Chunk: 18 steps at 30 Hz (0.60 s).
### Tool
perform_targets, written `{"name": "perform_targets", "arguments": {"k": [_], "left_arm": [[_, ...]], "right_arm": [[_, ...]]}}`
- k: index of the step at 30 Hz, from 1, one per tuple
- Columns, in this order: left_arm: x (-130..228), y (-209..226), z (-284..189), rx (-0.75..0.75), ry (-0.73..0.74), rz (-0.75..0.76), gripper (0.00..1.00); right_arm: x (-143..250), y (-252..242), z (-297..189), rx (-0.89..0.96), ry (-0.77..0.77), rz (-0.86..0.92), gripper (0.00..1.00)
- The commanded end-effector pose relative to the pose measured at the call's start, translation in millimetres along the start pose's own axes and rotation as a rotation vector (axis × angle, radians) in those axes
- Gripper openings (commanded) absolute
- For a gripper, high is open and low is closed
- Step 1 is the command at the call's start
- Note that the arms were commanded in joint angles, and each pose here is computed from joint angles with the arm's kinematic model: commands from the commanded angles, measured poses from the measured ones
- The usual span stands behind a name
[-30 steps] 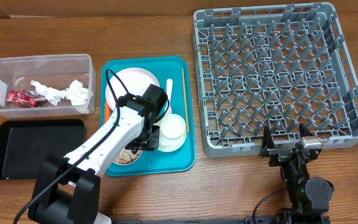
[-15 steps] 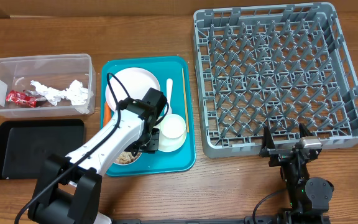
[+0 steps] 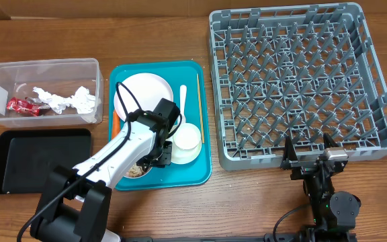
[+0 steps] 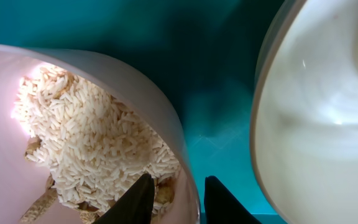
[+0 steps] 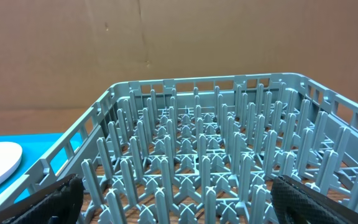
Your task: Sort waste into correct bins and load items into the dishwasher rack
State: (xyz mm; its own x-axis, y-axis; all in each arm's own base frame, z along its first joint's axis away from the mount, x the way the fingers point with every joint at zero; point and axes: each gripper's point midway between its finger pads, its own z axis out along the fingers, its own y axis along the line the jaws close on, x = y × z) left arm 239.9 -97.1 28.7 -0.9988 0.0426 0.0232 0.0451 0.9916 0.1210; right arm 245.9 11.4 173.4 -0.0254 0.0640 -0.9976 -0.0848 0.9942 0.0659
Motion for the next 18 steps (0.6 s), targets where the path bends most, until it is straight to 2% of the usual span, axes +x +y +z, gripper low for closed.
{"name": "perform_targets", "arguments": {"k": [1,5,7,15,18], "left_arm": [[1.8,0.2,-2.1,0.002,-0.011,0.012,0.30],[-1.4,-1.4,-2.2,0.009,-0.023,0.010,0.27],[-2.6,-2.7,-2.2,0.015,-0.028,0.009,0.20],[-1.4,-5.0,-2.2,0.028,-0.021,0.009,0.16],[-1.1,-4.9,-2.2,0.028,-0.020,0.010,0.11]], "right_arm": [[1.3,-3.0,-0.1,0.013,-0.006,0.003,1.00],[1.3,-3.0,-0.1,0.013,-0.006,0.003,1.00],[1.3,-3.0,-0.1,0.013,-0.006,0.003,1.00],[1.3,-3.0,-0.1,0.013,-0.006,0.003,1.00],[1.3,-3.0,-0.1,0.013,-0.006,0.003,1.00]]}}
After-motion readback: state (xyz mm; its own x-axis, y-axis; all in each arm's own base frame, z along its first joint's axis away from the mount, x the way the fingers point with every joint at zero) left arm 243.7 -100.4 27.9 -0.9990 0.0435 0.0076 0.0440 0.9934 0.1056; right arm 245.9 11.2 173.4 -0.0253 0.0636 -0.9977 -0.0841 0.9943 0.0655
